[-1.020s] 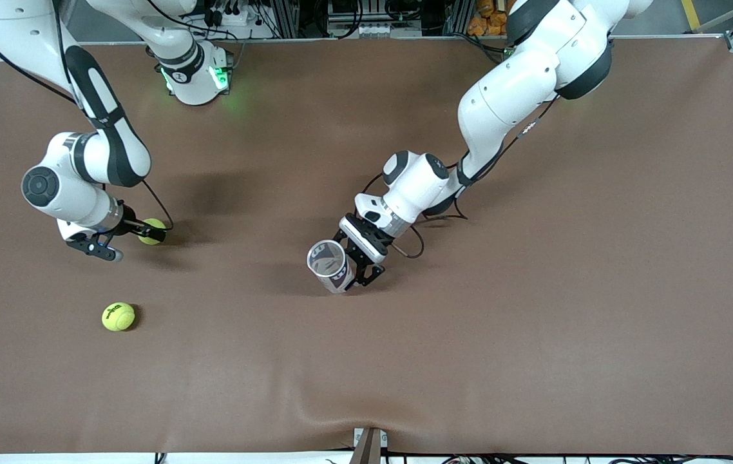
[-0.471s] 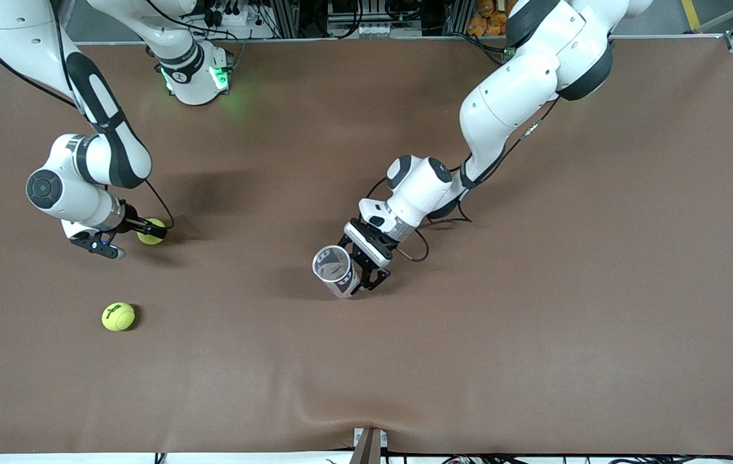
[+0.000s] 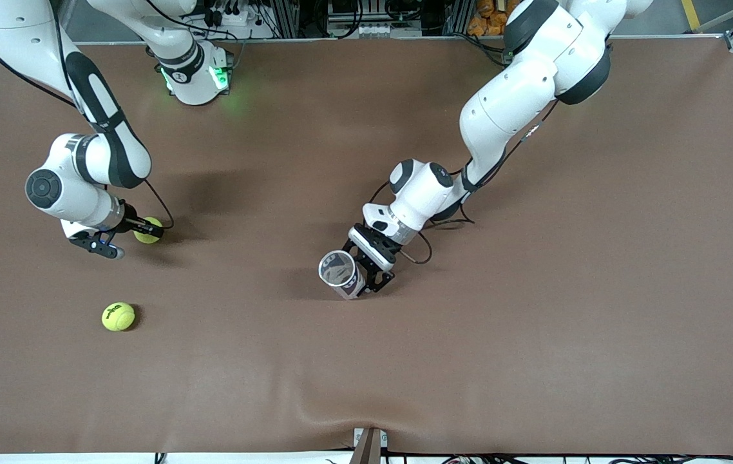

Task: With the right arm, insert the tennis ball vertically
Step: 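Grasp the Roland Garros tennis ball with the right gripper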

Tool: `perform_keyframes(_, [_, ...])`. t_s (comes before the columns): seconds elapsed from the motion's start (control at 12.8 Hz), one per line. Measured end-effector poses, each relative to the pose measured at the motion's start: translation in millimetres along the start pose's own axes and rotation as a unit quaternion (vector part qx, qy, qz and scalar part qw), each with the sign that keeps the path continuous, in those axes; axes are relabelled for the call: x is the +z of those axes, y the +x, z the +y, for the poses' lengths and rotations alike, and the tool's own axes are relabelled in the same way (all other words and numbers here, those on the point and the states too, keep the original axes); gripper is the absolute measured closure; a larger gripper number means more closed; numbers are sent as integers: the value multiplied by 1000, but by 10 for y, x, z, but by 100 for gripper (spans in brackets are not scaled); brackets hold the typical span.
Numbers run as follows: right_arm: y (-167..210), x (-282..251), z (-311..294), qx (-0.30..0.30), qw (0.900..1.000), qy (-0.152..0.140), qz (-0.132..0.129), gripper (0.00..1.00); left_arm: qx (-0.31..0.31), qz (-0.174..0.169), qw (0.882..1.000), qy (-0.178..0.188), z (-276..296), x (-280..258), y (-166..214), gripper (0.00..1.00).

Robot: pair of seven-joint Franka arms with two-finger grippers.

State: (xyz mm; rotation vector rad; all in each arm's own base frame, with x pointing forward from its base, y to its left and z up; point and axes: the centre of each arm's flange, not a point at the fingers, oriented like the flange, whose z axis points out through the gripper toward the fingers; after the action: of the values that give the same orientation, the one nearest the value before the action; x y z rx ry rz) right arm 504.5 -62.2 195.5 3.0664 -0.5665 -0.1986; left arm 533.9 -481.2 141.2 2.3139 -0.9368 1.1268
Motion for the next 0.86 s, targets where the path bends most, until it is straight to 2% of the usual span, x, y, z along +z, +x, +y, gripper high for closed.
perform_keyframes(0.24, [101,-329,-64,-3,1000,9,30,32,0,0,1000,1,-9,2,-5,26])
perform_keyframes(0.31, [142,-540,-89,-4,999,11,30,32,0,-1,1000,1,-10,3,-8,25])
perform_keyframes(0.55, [342,-1415,-187,-8,1000,10,8,32,0,-1,1000,1,-9,3,-8,25])
perform_keyframes(0.63, [408,-1756,-265,-7,1000,19,5,32,0,0,1000,1,-9,3,-7,25])
perform_keyframes(0.86, [508,-2532,-578,0,996,93,13,32,1,0,1000,1,-9,3,-7,25])
